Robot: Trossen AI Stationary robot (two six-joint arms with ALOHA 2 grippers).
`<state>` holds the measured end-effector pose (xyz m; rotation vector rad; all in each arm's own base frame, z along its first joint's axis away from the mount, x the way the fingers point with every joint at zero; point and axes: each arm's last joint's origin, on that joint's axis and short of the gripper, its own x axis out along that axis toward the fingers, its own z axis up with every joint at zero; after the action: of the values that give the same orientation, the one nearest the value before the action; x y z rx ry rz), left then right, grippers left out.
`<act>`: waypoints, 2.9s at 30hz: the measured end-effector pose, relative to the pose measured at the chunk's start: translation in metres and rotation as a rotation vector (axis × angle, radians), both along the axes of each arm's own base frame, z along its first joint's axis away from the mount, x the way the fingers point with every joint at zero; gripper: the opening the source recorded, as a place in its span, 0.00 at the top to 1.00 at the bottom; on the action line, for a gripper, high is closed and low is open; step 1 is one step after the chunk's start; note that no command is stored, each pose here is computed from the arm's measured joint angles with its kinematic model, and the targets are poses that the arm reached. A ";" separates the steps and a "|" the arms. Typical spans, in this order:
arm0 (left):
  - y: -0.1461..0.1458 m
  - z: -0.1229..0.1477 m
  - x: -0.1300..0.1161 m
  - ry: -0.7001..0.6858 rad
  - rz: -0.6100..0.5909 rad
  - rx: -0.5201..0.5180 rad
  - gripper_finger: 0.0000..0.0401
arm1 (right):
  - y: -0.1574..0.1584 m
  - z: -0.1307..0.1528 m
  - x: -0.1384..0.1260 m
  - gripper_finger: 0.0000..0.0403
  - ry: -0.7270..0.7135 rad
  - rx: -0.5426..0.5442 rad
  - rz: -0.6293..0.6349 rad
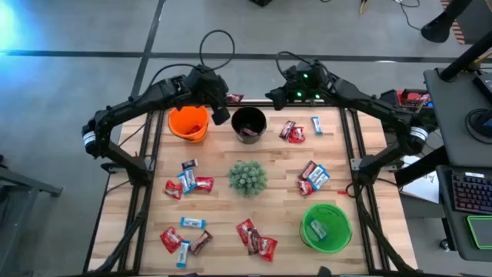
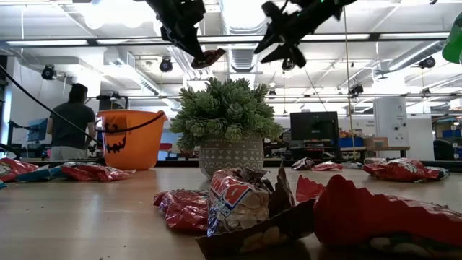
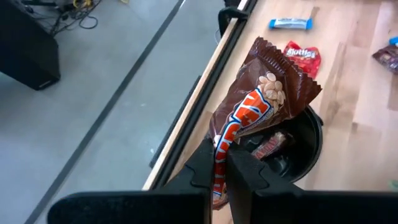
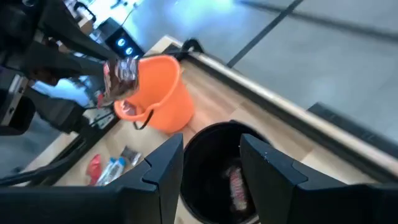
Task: Sort candy
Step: Put the brown chocolate into the black bucket
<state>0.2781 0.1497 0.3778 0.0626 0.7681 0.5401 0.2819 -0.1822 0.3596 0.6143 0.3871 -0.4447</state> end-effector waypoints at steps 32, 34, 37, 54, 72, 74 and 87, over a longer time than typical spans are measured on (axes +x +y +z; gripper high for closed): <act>0.071 0.017 -0.037 -0.056 0.031 0.230 1.00 | -0.101 0.004 0.060 0.47 -0.073 -0.004 -0.080; 0.074 0.019 -0.039 -0.089 0.059 0.232 1.00 | -0.110 0.008 0.056 0.47 -0.085 -0.021 -0.078; 0.079 0.022 -0.042 -0.115 0.085 0.241 1.00 | -0.121 0.019 0.048 0.47 -0.124 -0.049 -0.042; 0.093 0.020 -0.044 -0.192 0.059 0.211 1.00 | -0.126 0.028 0.044 0.47 -0.226 0.003 0.061; 0.086 0.021 -0.036 -0.231 -0.079 0.195 1.00 | -0.095 0.036 0.074 0.47 -0.302 0.001 0.109; 0.085 0.022 -0.034 -0.237 -0.084 0.201 1.00 | -0.094 0.036 0.075 0.47 -0.302 0.001 0.105; 0.082 0.025 -0.030 -0.289 -0.157 0.201 1.00 | -0.085 0.039 0.083 0.47 -0.318 -0.010 0.115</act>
<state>0.2480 0.2314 0.4027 0.2244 0.4211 0.4623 0.3646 -0.2668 0.3981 0.6372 0.1163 -0.2335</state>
